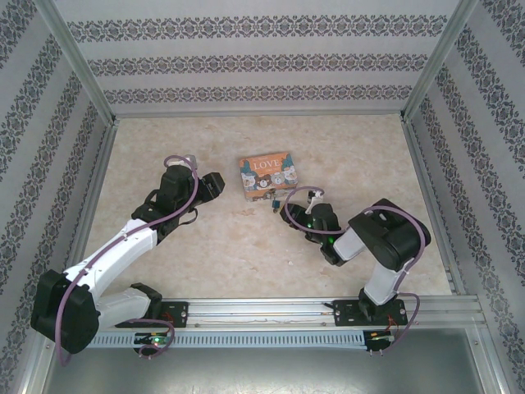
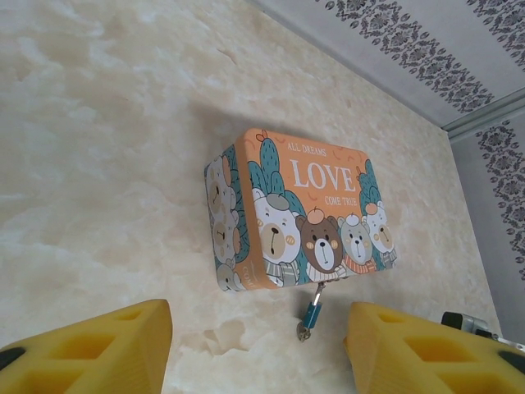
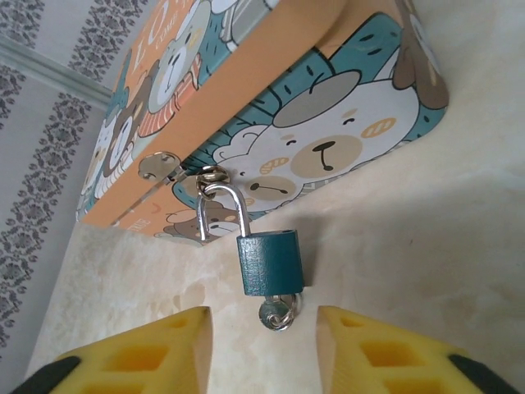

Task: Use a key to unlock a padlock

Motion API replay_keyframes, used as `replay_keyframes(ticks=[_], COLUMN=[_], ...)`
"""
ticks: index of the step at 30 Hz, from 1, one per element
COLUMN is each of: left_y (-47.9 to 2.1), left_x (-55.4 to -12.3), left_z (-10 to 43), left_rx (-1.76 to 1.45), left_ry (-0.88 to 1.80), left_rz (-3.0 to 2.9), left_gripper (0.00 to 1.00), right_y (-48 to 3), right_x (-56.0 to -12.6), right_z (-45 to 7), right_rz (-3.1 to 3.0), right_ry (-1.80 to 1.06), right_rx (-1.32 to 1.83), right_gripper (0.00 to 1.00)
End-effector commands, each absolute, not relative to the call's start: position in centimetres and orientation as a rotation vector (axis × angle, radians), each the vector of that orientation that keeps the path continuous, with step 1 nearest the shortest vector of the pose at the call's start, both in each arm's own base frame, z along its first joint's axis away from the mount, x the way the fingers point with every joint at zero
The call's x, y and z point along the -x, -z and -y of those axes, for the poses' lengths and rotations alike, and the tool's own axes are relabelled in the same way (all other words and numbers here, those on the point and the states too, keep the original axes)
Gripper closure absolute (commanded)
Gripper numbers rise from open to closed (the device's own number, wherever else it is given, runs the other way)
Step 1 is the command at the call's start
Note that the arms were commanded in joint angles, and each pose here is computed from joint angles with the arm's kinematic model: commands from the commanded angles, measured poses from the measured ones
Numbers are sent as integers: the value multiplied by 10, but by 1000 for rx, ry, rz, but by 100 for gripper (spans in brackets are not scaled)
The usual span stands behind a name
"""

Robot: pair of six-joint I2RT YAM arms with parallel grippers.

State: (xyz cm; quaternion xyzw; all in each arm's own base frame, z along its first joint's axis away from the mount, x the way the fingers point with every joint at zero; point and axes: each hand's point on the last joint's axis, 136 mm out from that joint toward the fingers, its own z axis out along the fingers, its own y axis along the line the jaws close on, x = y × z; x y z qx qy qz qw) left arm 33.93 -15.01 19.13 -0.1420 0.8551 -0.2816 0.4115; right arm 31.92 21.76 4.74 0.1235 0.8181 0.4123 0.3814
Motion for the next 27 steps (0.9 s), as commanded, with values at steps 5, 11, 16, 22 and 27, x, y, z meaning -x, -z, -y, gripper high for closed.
replay_keyframes(ticks=[5,11,16,22,27], left_y=[-190,-186,-182,-192,-195], left_x=[-339,-348,-358,-375,-392], left_z=[144,144,144,158,175], left_rx=[312,281,244,117,44], left_ry=[678,695,698,694,743], left_rz=[-2158,-2169,-2207,-2242,-2268], left_gripper=[35,27,16,2,0], right_y=[-62,-78,-86,-106,-109], right_x=[-317,-320,-325,-344,-348], right_z=[-204,-203,-200,-199,-194], right_rz=[-2073,-2068,-2050,-1991,-1988], right_ry=[-965,-922,-900,-892,-882], right_rx=[-283,-233,-212,-211,-221], right_gripper=[45,22,2,2,2])
